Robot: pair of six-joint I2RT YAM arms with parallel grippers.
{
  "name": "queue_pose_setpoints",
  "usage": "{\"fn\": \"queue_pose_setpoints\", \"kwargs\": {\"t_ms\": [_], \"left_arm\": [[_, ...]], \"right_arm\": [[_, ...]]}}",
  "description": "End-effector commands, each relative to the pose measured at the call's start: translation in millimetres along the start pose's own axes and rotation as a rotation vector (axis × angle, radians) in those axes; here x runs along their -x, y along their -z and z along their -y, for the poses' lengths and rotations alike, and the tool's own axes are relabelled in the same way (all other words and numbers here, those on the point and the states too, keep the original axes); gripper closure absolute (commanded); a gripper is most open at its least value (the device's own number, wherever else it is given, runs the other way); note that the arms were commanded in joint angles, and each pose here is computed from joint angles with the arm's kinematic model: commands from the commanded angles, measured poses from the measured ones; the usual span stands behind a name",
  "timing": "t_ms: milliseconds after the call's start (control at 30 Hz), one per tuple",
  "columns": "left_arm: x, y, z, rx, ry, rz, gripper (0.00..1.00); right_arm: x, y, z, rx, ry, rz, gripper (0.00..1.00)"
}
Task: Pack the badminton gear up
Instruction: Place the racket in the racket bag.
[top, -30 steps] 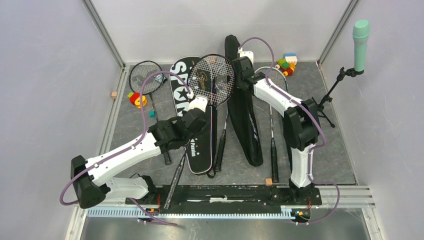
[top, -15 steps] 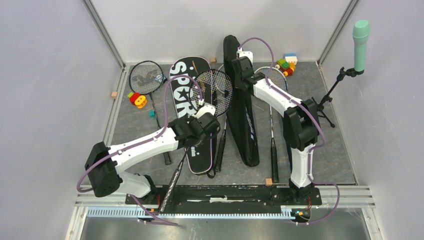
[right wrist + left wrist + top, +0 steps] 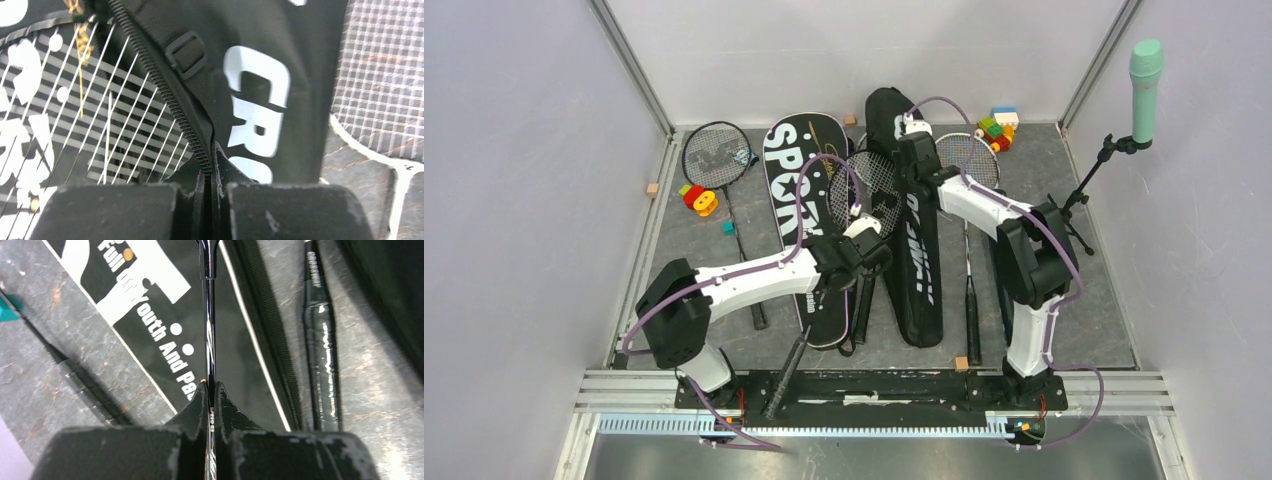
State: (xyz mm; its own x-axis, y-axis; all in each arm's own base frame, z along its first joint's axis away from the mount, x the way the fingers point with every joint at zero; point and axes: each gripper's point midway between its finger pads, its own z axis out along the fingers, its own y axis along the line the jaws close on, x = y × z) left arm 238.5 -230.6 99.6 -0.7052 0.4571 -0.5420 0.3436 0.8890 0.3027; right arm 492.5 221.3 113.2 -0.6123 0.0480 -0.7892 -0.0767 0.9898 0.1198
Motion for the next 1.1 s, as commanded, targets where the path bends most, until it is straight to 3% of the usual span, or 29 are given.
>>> {"fn": "queue_pose_setpoints", "kwargs": {"t_ms": [0,200,467,600,833,933,1067], "left_arm": [[63,10,37,-0.145,0.137,0.180,0.98],[113,16,64,-0.271,0.266,0.317,0.98],[136,5,68,-0.292,0.337,0.392,0.98],[151,-1,64,-0.305,0.427,0.438,0.98],[190,-19,44,-0.214,0.606,0.578,0.98],[209,-16,47,-0.264,0.711,0.623,0.98],[219,-5,49,-0.298,0.664,0.663,0.98]], "right_arm": [[15,41,-53,0.332,-0.077,0.061,1.00],[-13,75,-82,0.578,-0.140,0.017,1.00],[-40,119,-112,0.879,-0.121,-0.049,1.00],[-61,143,-118,1.006,-0.196,-0.088,1.00],[-90,187,-122,1.134,-0.339,-0.154,1.00],[-96,197,-125,1.154,-0.380,-0.172,1.00],[-83,191,-118,1.149,-0.400,-0.148,1.00]]}}
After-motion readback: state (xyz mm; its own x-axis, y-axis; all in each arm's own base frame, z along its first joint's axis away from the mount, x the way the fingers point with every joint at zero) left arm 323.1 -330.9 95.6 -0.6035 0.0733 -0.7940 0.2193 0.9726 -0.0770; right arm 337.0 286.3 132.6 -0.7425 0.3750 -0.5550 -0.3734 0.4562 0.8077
